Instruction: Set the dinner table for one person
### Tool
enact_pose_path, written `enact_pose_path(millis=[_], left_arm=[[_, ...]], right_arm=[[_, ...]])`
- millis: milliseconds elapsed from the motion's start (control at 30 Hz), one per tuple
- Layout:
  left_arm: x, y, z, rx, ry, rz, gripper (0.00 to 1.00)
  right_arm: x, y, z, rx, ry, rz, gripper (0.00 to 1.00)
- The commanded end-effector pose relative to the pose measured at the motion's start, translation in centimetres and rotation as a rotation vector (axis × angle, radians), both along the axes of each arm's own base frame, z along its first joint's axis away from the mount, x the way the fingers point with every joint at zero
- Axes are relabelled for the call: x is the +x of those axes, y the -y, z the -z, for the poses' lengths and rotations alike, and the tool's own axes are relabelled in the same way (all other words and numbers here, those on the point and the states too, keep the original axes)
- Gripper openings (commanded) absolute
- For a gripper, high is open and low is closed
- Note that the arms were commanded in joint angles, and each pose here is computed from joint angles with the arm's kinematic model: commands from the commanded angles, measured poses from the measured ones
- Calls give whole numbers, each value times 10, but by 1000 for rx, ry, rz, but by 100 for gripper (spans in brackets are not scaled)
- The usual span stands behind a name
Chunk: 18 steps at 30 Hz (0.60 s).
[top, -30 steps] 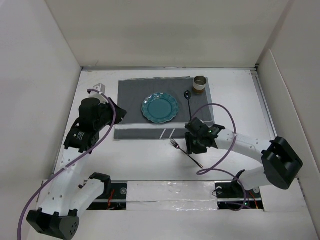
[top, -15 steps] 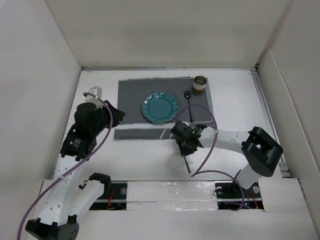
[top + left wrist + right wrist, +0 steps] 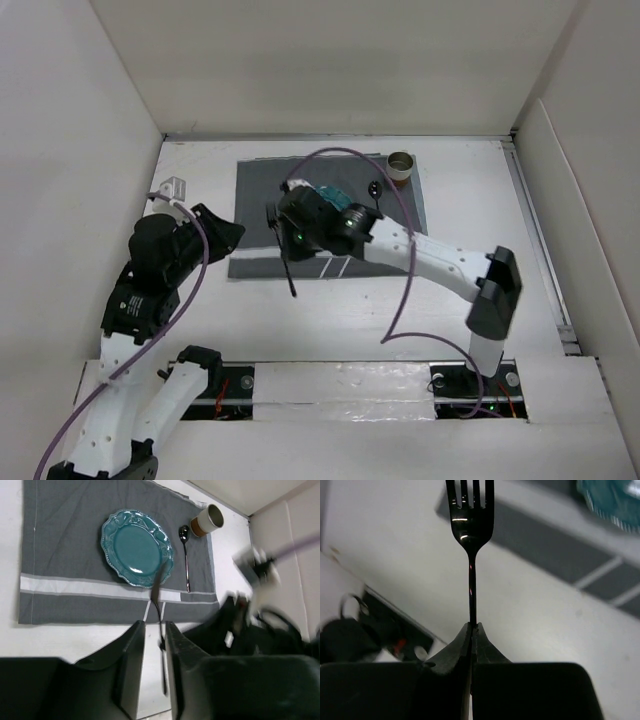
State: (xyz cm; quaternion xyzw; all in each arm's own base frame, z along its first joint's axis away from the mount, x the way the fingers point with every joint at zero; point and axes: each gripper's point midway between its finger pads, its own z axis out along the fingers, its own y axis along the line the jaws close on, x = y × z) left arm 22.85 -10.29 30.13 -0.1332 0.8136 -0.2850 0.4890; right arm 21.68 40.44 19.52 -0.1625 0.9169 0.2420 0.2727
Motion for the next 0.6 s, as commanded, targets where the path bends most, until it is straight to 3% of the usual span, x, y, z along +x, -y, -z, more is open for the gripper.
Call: enact_pose_path(millis=[0,67,100,133,200,267,567], left_arm=[[-23,-3,-16,-60,1,-19,24],[-39,-8,-18,-83,8,-39,28],[-45,-11,-19,-88,10,-50,32],[-52,-14,-23,-97,30,-57,32],[-62,-15,-25,-109,22,-57,33],[-67,-13,-24,-113,9,-40,33],[-76,-13,-12,-14,-40,22,33]], right_arm=[[54,-39,-9,30,63,64,0],[72,-56,-7,35,71,65,0],[84,-65,19,-4,57,70,0],[95,-80,-2,48,90,78,0],[111,-92,29,2,69,85,0],[129,-104,13,49,105,105,0],[196,-117,56,121,124,221,0]])
